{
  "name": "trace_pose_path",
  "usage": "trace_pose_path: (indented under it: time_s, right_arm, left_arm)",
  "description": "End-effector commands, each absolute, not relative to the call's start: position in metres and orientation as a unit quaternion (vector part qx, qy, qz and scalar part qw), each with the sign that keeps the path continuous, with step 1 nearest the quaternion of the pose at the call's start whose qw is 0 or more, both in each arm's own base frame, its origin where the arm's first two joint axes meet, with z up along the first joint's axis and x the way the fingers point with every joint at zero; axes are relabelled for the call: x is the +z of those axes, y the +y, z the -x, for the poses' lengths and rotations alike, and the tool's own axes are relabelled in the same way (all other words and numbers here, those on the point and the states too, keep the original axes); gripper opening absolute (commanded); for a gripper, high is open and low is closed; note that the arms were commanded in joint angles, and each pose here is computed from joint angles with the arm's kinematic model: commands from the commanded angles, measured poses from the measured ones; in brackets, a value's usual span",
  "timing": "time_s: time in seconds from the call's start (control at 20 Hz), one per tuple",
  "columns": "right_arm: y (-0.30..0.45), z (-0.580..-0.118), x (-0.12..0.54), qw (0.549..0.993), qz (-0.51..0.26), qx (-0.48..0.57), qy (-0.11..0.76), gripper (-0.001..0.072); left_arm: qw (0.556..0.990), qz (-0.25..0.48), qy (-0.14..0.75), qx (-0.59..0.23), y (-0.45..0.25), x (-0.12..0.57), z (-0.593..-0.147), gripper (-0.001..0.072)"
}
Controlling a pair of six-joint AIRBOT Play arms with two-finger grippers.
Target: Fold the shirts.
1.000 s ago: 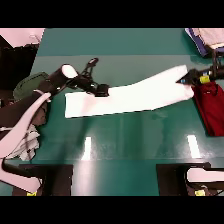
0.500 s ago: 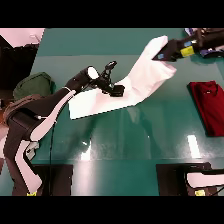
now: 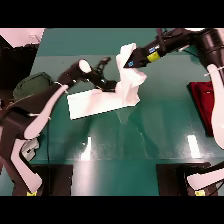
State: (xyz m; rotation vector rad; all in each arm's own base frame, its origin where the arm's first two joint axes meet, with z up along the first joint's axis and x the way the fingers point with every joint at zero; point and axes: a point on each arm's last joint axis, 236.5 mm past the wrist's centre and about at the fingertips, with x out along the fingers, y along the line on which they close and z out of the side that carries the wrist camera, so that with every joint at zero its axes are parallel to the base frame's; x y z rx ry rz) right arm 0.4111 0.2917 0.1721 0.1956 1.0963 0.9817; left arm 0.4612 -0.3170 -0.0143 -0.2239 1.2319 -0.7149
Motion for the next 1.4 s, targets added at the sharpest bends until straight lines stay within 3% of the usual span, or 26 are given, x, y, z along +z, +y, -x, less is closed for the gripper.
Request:
trace_pose_path:
  time_s: [0.0, 0.3, 0.5, 0.55, 0.6, 0.65, 0.7, 0.8, 0.95, 1.2, 1.25, 1.3, 1.35]
  right_arm:
    - [0.319, -0.408, 0.160, 0.726, -0.072, 0.469, 0.497, 0.0016]
    - [0.389, -0.400, 0.135, 0.715, -0.045, 0.514, 0.473, 0.0016]
    - [0.467, -0.384, 0.105, 0.717, -0.012, 0.556, 0.422, 0.0020]
    - [0.486, -0.377, 0.095, 0.716, -0.002, 0.567, 0.408, 0.0068]
    - [0.507, -0.370, 0.088, 0.718, 0.014, 0.580, 0.384, 0.0298]
    - [0.525, -0.363, 0.085, 0.722, 0.023, 0.589, 0.362, 0.0439]
    - [0.539, -0.357, 0.088, 0.726, 0.025, 0.594, 0.345, 0.0509]
    - [0.543, -0.351, 0.095, 0.731, 0.057, 0.600, 0.321, 0.0520]
    - [0.493, -0.366, 0.089, 0.740, 0.090, 0.560, 0.363, 0.0519]
    - [0.343, -0.412, 0.038, 0.748, 0.039, 0.442, 0.494, 0.0519]
    - [0.315, -0.421, 0.026, 0.750, 0.015, 0.413, 0.516, 0.0546]
    - [0.287, -0.431, 0.012, 0.752, -0.014, 0.382, 0.537, 0.0714]
    - [0.269, -0.437, 0.004, 0.751, -0.047, 0.364, 0.549, 0.0717]
  left_arm:
    - [0.784, 0.053, 0.551, -0.282, -0.234, 0.031, -0.475, 0.0024]
    - [0.847, 0.023, 0.497, -0.187, -0.096, 0.134, -0.466, 0.0025]
    - [0.879, 0.037, 0.452, -0.146, -0.052, 0.181, -0.456, 0.0025]
    - [0.882, 0.038, 0.448, -0.142, -0.047, 0.186, -0.454, 0.0025]
    - [0.883, 0.038, 0.447, -0.140, -0.045, 0.189, -0.452, 0.0025]
    - [0.882, 0.038, 0.448, -0.140, -0.045, 0.188, -0.451, 0.0025]
    - [0.881, 0.038, 0.451, -0.141, -0.045, 0.187, -0.450, 0.0025]
    - [0.881, 0.038, 0.451, -0.141, -0.045, 0.187, -0.450, 0.0025]
    - [0.874, 0.037, 0.462, -0.143, -0.046, 0.184, -0.445, 0.0025]
    - [0.873, 0.037, 0.465, -0.145, -0.047, 0.183, -0.443, 0.0025]
    - [0.873, 0.038, 0.464, -0.145, -0.047, 0.183, -0.444, 0.0025]
    - [0.874, 0.039, 0.463, -0.145, -0.047, 0.184, -0.445, 0.0025]
    - [0.874, 0.040, 0.461, -0.146, -0.048, 0.184, -0.445, 0.0025]
